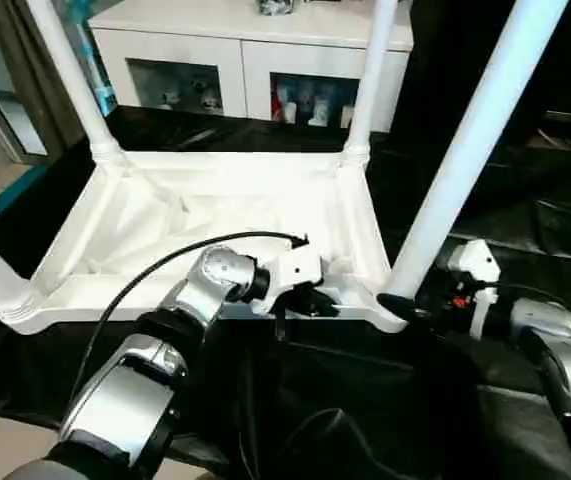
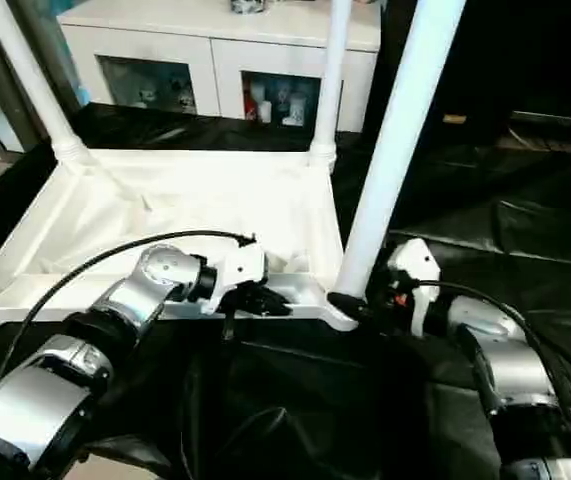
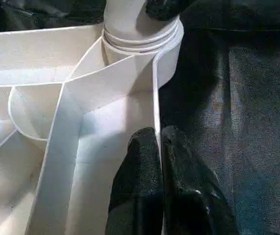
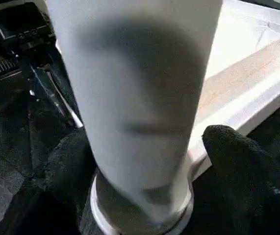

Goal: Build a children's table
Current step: Rotate leg to tighten

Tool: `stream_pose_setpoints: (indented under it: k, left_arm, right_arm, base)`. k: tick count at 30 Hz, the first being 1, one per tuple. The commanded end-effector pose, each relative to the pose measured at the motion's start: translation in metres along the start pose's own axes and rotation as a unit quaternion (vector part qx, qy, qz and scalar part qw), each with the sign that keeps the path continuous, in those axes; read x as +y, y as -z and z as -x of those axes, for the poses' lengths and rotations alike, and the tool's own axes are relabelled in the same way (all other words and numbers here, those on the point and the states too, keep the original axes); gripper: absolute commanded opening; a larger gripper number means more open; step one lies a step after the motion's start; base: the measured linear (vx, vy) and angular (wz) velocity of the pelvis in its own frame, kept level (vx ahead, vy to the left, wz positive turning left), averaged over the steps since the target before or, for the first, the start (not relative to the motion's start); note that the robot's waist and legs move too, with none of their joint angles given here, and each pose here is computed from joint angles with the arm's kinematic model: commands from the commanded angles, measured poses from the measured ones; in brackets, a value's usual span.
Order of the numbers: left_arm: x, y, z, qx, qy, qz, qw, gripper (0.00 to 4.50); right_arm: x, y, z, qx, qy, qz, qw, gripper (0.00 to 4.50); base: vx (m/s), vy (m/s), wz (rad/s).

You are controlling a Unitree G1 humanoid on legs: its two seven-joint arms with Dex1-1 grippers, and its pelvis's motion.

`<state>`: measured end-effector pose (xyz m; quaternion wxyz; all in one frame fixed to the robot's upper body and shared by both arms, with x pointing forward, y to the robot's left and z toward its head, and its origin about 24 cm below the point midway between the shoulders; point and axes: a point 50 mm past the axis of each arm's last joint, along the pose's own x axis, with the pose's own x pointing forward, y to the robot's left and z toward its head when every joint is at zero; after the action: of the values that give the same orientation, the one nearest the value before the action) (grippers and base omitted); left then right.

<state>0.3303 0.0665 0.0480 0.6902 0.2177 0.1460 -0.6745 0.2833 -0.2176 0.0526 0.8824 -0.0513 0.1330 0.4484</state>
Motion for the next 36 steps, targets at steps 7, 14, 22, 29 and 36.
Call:
stream_pose_setpoints:
  k: [7, 14, 22, 29, 36]
  left_arm:
    - [-0.008, 0.010, -0.001, 0.015, 0.032, 0.013, 0.999, 0.00]
    - [-0.005, 0.011, 0.001, 0.014, 0.004, 0.020, 1.000, 0.00]
    - [0.006, 0.004, -0.006, -0.002, -0.079, 0.049, 0.996, 0.00]
    - [0.008, -0.008, -0.028, -0.004, -0.121, 0.056, 0.991, 0.00]
    - [0.001, -0.017, -0.044, -0.011, -0.098, 0.045, 0.994, 0.00]
  right_arm:
    - [0.000, -0.002, -0.005, 0.008, -0.026, 0.006, 1.000, 2.70]
    - [0.005, 0.003, -0.009, -0.001, -0.032, -0.017, 0.999, 2.20]
    - [0.013, 0.025, -0.021, -0.015, 0.066, -0.073, 0.995, 2.05]
    - [0.021, 0.042, -0.049, -0.005, 0.187, -0.132, 0.974, 2.03]
    - [0.035, 0.023, -0.086, -0.047, 0.179, -0.153, 0.971, 2.59]
  base:
    - [0.000, 0.000, 0.00]
    - [0.000, 0.000, 0.00]
    - [0.000, 0.000, 0.00]
    - [0.000, 0.000, 0.00]
    - [0.000, 0.000, 0.00]
